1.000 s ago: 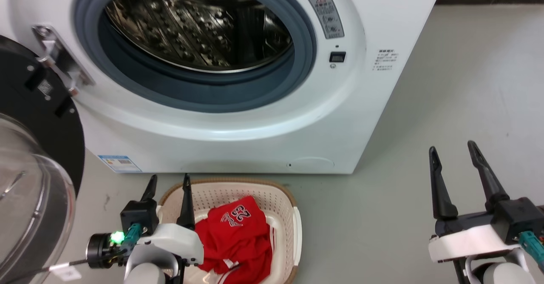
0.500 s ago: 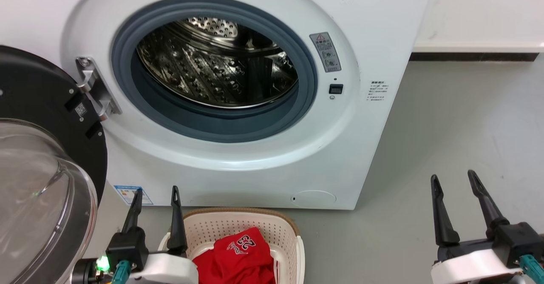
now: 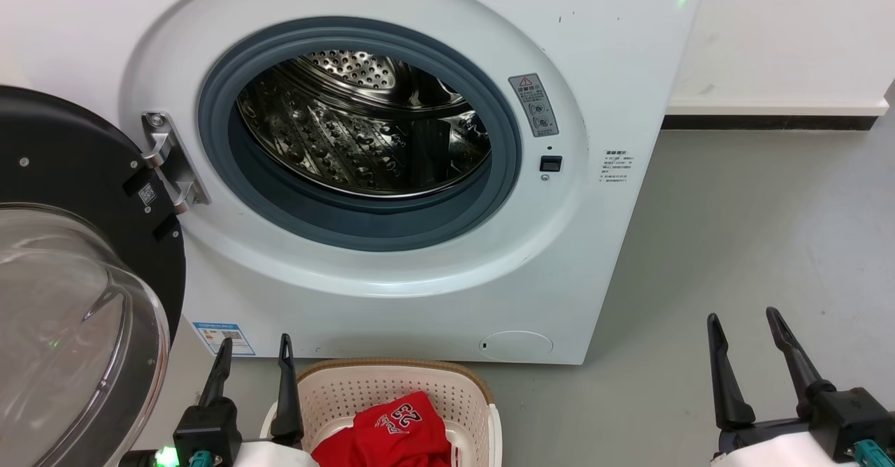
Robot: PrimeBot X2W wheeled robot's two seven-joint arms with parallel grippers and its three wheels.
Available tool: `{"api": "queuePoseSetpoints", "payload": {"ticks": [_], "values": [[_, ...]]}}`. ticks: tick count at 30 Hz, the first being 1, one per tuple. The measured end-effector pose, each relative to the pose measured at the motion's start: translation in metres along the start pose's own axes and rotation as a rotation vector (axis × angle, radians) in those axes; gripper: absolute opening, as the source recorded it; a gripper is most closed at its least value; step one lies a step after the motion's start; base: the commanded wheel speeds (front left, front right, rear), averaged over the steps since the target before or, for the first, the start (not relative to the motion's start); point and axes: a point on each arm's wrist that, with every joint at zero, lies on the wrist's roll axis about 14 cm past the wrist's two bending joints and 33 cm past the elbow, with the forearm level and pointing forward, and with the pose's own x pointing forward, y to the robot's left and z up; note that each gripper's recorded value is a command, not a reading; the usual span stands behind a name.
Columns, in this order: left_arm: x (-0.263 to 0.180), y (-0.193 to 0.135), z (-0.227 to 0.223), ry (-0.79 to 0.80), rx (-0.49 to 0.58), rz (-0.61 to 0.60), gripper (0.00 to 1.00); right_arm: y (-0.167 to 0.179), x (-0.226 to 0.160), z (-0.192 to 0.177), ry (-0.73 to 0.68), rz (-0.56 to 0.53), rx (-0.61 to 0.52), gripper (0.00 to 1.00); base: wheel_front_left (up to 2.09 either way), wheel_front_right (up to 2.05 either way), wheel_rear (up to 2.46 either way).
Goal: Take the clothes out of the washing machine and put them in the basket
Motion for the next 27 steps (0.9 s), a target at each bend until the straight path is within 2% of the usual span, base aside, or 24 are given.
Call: {"api": "queuePoseSetpoints", "payload": {"ticks": [11, 12, 18, 27], "values": [[0.001, -0.005, -0.004, 0.014, 0.003, -0.022, 1.0, -0.002, -0.004, -0.003, 0.01, -0.009, 0.0, 1.0, 0.0, 0.0, 0.0], [0.001, -0.005, -0.004, 0.014, 0.006, -0.022, 0.0, -0.003, -0.004, -0.003, 0.01, -0.01, 0.0, 0.0, 0.0, 0.0, 0.0], [-0.008, -0.003, -0.027, 0.095, -0.007, -0.015, 0.0, -0.002, -0.011, -0.021, 0.071, -0.015, 0.023, 0.0, 0.0, 0.0, 0.0], [-0.006, 0.005, -0.035, 0.148, -0.188, 0.033, 0.0, -0.009, -0.011, -0.027, 0.094, -0.067, 0.213, 0.0, 0.0, 0.0, 0.0]]}}
